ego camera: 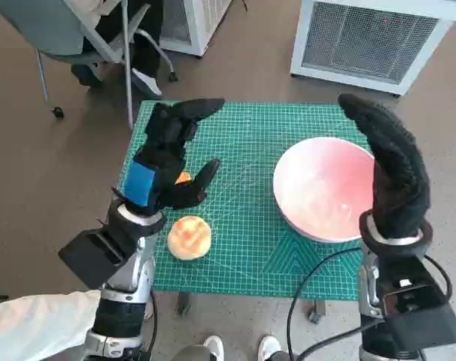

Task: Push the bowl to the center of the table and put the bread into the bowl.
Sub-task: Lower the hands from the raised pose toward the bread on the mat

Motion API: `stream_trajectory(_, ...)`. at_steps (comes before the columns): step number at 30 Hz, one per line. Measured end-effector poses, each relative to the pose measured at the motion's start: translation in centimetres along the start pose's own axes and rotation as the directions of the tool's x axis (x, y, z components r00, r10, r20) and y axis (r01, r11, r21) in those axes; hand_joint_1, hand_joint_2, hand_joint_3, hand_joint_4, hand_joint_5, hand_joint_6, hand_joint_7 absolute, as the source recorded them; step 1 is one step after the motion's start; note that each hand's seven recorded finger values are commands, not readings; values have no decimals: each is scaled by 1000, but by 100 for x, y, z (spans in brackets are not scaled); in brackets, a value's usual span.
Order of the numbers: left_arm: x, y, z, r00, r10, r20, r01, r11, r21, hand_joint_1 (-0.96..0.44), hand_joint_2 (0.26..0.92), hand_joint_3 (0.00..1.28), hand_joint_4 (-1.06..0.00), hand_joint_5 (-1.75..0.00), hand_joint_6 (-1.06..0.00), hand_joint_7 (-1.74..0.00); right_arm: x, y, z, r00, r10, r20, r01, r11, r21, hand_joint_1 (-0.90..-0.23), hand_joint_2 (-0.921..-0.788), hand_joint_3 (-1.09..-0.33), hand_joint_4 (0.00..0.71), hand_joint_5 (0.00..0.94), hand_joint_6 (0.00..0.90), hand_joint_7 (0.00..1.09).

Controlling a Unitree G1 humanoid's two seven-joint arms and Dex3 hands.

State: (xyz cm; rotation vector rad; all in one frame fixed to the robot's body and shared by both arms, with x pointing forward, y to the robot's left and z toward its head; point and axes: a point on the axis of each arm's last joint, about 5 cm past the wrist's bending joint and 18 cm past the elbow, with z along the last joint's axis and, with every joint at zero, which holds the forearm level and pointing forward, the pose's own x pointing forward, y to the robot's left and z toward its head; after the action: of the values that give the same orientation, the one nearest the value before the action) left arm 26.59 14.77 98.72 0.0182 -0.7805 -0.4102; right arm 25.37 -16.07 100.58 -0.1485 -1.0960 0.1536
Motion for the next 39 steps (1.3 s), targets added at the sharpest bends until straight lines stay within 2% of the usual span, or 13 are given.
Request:
stream_trajectory(11, 10, -3, 7, 1000, 9, 20, -9, 1000, 5, -262, 751, 723, 1, -826, 1, -1000, -27, 60, -22, 999, 33, -17, -33, 999, 17, -361, -921, -574, 395, 0, -1, 892)
stream_trajectory(24, 3, -5, 0, 999, 15, 32, -15, 1000, -3, -258, 740, 744, 1, -833, 1, -1003, -81, -13, -27, 998, 37, -45, -37, 999, 4, -381, -921, -569, 393, 2, -1, 883)
stream_trajectory(26, 2, -3, 0, 999, 15, 33, -15, 1000, -2, -257, 738, 747, 1, -834, 1, -1004, -97, -47, -27, 998, 29, -51, -30, 1000, -5, -376, -921, -566, 397, 4, 0, 884)
stream_trajectory(30, -1, 5, 3, 999, 19, 37, -19, 1000, -2, -256, 735, 752, 1, -835, 1, -1006, -137, -143, -39, 998, 1, -57, -3, 1000, -25, -366, -921, -550, 413, 9, 51, 801)
stream_trajectory(35, -8, 25, 7, 999, 29, 41, -28, 1000, -7, -256, 732, 758, 1, -835, 1, -1006, -266, -388, -107, 993, -69, -92, 60, 994, -92, -359, -921, -527, 446, 10, 161, 625)
stream_trajectory(39, -16, 43, 10, 998, 43, 45, -42, 999, -16, -253, 730, 762, 1, -835, 1, -1006, -390, -591, -159, 981, -144, -131, 124, 981, -150, -356, -921, -523, 450, 7, 184, 585)
